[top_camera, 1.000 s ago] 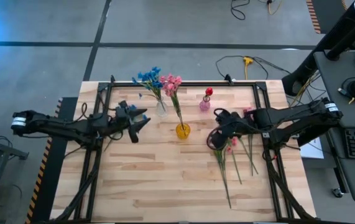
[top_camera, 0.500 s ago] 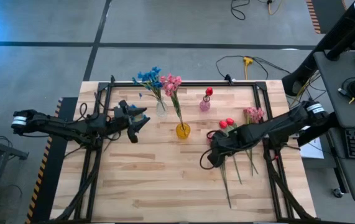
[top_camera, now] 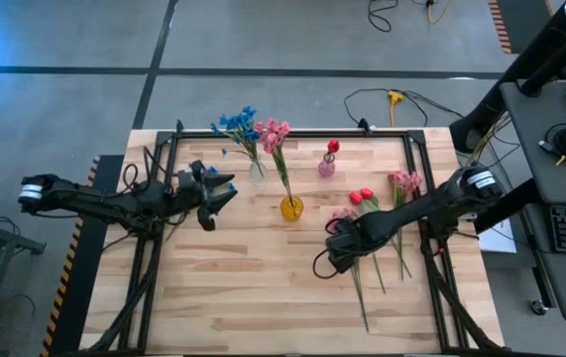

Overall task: Sort flowers into vase by color
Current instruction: Put the left pink flowers into the yellow vase

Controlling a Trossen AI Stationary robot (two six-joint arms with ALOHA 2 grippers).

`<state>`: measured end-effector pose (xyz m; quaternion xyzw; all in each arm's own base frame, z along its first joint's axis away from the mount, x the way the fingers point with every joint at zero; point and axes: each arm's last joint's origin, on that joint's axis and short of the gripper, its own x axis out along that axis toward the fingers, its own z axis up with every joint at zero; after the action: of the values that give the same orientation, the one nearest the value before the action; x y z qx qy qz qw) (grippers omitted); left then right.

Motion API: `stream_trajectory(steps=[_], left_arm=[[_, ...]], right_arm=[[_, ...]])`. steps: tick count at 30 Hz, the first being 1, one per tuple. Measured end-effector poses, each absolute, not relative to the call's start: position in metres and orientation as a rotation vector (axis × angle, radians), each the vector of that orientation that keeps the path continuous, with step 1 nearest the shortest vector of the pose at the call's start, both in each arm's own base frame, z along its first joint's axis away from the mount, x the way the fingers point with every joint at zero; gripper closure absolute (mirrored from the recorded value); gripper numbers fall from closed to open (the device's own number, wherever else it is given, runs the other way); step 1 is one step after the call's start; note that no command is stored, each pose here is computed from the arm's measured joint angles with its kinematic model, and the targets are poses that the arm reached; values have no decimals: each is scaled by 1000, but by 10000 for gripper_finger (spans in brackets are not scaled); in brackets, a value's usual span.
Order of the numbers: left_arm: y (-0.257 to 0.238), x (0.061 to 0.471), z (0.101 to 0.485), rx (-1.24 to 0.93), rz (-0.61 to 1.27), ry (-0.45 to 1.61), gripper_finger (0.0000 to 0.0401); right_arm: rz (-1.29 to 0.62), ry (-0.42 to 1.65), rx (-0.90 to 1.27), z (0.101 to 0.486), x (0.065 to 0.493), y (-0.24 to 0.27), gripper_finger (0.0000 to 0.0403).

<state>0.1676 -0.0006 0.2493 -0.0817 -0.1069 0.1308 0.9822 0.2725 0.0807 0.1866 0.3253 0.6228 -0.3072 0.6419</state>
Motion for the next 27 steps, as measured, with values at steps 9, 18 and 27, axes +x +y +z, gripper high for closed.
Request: stream_trajectory(steps=[9, 18, 27], left_arm=[[-1, 168, 249, -178, 262, -217, 186], [-1, 168, 249, -179, 262, -216, 186], [-1, 168, 249, -179, 262, -216, 186]], right_arm=[[-733, 1437, 695, 164, 284, 76, 97], [-746, 1471, 652, 147, 290, 72, 130], [-755, 1450, 644, 148, 290, 70, 203]])
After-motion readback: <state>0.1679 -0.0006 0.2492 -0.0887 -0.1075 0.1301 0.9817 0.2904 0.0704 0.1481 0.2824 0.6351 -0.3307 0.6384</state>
